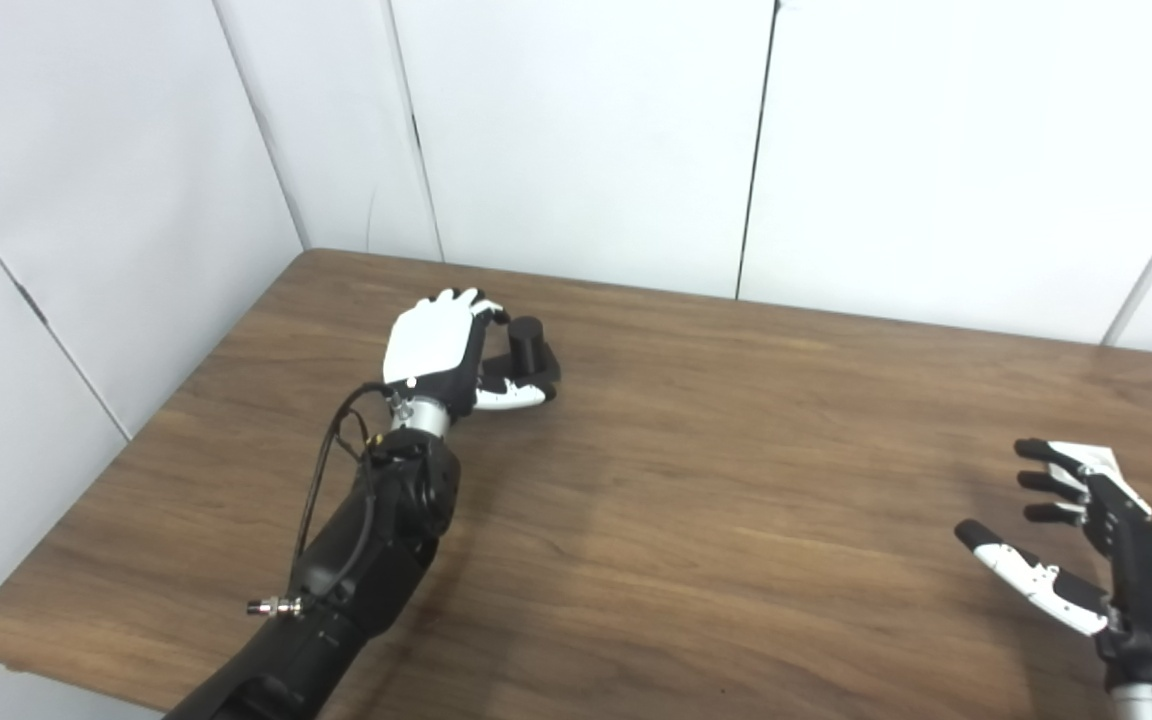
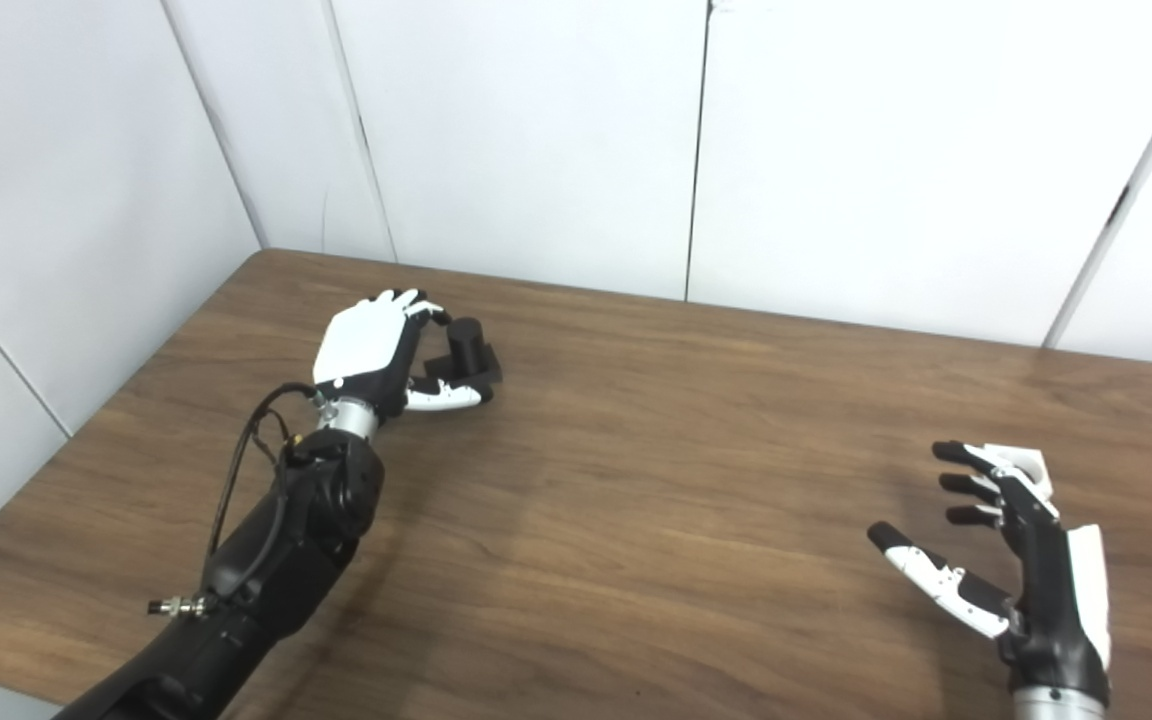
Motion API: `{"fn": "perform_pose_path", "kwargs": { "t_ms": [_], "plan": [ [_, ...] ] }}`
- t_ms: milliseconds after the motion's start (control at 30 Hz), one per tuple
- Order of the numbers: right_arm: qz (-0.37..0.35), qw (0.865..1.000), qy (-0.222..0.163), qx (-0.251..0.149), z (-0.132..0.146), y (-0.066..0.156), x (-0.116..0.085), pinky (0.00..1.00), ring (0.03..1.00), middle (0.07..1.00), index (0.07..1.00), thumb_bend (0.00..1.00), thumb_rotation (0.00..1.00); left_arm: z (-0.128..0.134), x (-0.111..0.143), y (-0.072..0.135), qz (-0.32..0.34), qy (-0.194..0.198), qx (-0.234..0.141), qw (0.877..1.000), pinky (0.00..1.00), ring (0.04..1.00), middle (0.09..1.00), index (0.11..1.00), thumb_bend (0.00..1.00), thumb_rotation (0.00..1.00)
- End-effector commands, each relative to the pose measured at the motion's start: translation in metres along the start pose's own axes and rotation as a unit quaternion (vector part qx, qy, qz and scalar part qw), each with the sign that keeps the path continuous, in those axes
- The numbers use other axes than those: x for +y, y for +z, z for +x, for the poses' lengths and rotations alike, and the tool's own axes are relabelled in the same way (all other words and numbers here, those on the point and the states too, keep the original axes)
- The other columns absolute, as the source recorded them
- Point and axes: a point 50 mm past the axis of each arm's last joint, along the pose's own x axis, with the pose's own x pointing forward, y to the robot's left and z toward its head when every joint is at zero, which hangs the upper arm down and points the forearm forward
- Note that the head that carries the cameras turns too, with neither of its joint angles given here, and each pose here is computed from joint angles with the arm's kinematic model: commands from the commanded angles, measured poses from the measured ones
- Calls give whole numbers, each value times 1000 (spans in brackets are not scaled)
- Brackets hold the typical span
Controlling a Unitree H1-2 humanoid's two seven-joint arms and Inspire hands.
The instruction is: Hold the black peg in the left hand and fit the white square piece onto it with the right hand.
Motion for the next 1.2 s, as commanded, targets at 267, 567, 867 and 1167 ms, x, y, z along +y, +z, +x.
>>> {"fn": "perform_pose_path", "kwargs": {
  "t_ms": [267,567,867,1167],
  "plan": [
    [-35,999,5,9,-13,-18,-11,589,708,797,703,644,305,23,25,1,23,50,-10,998,960,968,937,752,897,520],
    [-36,999,1,12,-15,-17,-12,578,700,795,695,641,283,29,18,-1,28,40,-5,999,952,963,935,752,878,526],
    [-38,999,-2,8,-18,-16,-10,575,694,790,689,636,281,33,11,0,16,20,-4,1000,969,973,935,754,833,517],
    [-48,999,-2,17,-23,-16,-11,596,706,794,686,635,285,34,2,4,-26,3,-7,1000,900,941,915,755,793,514]
  ]
}}
